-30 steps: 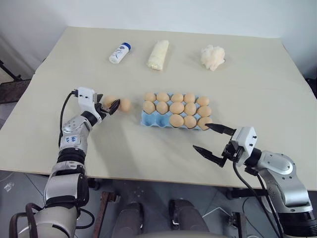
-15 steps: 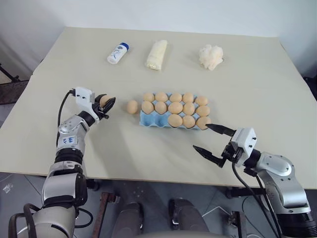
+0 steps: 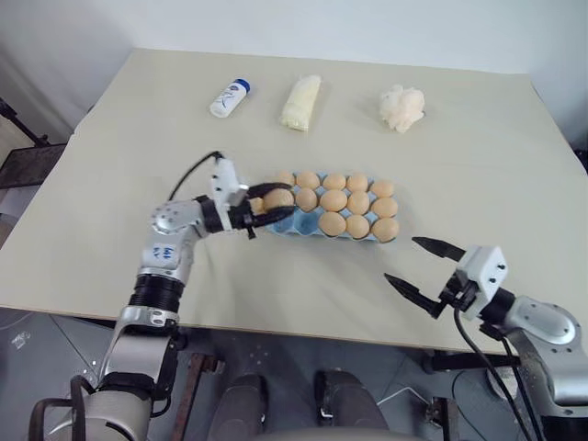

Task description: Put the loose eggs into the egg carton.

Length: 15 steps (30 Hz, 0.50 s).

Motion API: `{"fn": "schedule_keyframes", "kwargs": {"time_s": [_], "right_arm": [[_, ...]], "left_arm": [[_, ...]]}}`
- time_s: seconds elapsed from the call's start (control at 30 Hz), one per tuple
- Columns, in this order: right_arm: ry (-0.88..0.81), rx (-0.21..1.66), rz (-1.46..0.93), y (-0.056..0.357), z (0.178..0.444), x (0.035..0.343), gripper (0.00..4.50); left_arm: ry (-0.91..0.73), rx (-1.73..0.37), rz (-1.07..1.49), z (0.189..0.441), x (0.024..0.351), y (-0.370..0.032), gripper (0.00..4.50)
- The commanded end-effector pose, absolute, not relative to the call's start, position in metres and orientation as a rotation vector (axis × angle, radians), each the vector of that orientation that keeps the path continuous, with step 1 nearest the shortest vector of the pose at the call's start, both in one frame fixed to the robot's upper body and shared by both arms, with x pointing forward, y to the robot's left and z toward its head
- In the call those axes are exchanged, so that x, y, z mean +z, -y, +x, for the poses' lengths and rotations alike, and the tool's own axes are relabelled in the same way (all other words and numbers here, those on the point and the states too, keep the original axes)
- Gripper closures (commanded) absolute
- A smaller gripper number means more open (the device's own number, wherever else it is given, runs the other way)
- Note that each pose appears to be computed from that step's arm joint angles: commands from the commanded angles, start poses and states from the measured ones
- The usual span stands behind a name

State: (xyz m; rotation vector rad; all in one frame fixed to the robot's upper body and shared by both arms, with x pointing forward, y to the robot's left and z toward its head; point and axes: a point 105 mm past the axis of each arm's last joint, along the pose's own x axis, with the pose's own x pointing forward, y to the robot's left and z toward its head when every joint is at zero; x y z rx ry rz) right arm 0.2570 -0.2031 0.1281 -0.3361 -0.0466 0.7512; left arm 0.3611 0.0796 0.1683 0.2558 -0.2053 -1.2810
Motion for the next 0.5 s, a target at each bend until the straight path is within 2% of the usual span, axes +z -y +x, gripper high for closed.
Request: {"fn": "schedule_keyframes", "kwargs": {"time_s": [0.03, 0.23, 0.5], "right_arm": [[0.094, 0.701, -0.365, 0.211, 0.251, 0.143, 0.00], [0.100, 0.667, -0.346, 0.209, 0.242, 0.143, 0.00], [0.114, 0.656, -0.328, 0.204, 0.240, 0.143, 0.00]], "left_arm": [[0.207, -1.327, 0.304, 0.363, 0.170, -0.070, 2.38], [0.173, -1.329, 0.298, 0.377, 0.161, -0.052, 2.38], [0.160, -1.343, 0.279, 0.380, 0.157, -0.038, 2.38]]}}
